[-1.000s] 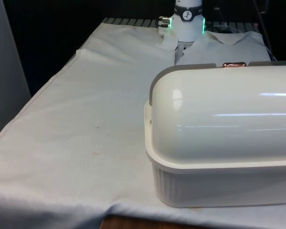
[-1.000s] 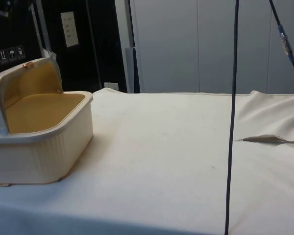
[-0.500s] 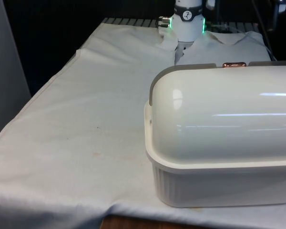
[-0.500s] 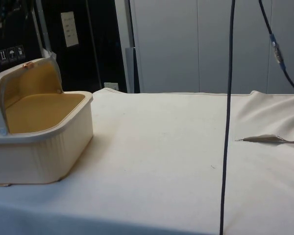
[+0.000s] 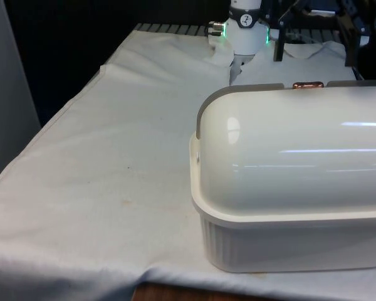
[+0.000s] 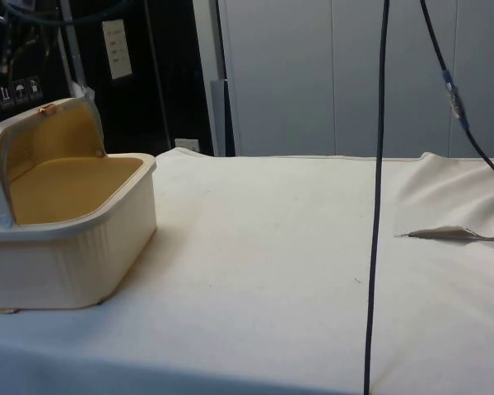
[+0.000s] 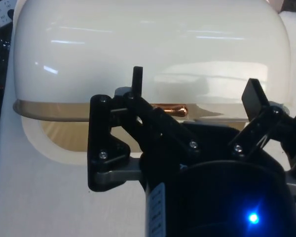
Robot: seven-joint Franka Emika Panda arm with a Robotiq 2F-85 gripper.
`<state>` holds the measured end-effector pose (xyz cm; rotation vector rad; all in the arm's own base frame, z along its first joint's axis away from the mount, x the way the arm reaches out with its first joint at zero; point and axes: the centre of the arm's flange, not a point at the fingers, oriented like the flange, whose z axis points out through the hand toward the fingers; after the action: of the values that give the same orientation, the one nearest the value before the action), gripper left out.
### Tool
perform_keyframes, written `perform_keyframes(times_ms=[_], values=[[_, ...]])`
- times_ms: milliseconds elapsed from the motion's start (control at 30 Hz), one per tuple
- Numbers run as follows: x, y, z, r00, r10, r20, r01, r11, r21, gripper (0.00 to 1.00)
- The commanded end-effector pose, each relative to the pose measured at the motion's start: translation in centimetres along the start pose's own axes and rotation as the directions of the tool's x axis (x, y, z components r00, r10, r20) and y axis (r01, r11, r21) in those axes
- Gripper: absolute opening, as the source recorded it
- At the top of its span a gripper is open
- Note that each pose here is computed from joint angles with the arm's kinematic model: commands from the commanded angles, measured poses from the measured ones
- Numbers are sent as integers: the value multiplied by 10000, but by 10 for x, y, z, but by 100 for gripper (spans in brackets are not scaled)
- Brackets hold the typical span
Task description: Open the lid, then close it.
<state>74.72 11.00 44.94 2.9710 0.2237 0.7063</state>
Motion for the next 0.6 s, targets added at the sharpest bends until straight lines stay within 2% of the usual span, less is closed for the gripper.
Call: perform_keyframes(times_ms=[0, 67, 100, 167, 200, 367, 400, 500, 533, 567], values=[[0, 0, 2, 10000, -19, -2, 19, 10000, -24, 100], [0, 0, 2, 10000, -21, -2, 21, 10000, -41, 93], [0, -1, 2, 10000, -45, -4, 45, 10000, -50, 82], [-1, 0, 2, 10000, -29, 29, 29, 10000, -15, 71], [-1, 0, 3, 10000, -38, 16, 38, 10000, -66, 71], [-1, 0, 3, 10000, -52, 16, 52, 10000, -80, 48], [-1, 0, 3, 10000, -61, 25, 61, 9999, -88, 35], [-1, 0, 3, 10000, -58, 38, 59, 10000, -43, 21], [-1, 0, 3, 10000, -61, 15, 61, 9999, -87, 21], [-1, 0, 3, 10000, -61, 15, 61, 9999, -87, 16]])
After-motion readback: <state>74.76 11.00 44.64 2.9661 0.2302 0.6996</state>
